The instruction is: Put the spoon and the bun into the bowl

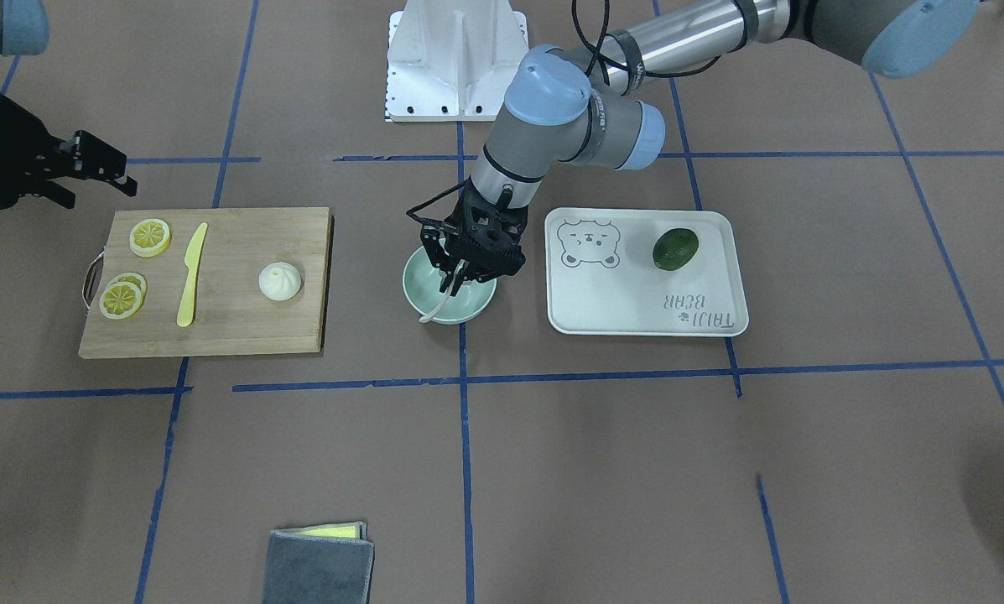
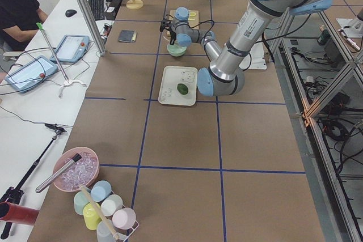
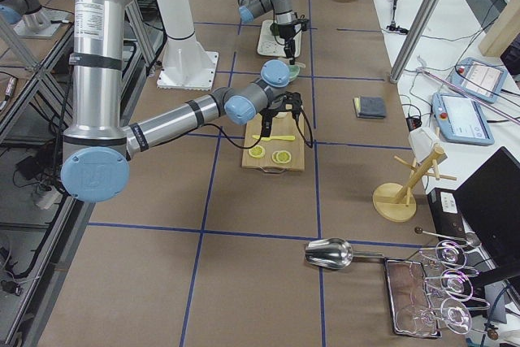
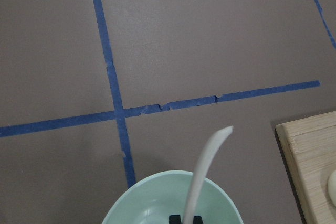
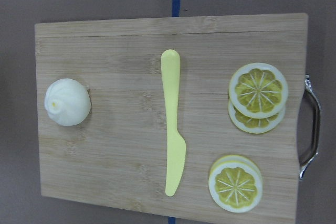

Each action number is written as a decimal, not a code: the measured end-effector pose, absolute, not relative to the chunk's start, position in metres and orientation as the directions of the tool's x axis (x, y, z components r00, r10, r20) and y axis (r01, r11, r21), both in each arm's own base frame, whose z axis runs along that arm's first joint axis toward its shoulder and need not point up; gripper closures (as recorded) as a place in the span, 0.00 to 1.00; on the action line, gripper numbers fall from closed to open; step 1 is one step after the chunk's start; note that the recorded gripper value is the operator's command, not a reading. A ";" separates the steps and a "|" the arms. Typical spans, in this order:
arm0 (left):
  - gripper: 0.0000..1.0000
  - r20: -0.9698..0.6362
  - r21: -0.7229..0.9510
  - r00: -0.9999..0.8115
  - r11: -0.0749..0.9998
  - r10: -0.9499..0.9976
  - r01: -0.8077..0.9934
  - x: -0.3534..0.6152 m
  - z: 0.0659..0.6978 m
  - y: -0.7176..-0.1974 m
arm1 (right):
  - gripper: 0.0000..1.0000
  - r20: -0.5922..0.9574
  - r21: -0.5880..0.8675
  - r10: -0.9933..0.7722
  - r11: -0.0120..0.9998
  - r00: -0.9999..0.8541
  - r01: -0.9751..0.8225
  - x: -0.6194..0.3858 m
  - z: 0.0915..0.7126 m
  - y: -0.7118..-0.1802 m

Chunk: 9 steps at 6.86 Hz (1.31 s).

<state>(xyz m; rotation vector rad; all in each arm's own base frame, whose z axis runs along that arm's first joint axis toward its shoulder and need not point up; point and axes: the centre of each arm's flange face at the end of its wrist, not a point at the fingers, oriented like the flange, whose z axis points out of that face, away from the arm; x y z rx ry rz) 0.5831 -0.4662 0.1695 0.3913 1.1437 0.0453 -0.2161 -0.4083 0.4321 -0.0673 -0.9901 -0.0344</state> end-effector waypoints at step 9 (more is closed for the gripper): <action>0.07 -0.695 0.522 0.614 0.850 0.374 0.073 0.419 0.247 -0.462 | 0.03 0.755 0.008 0.067 0.994 0.653 -0.112 -0.413 0.375 -0.418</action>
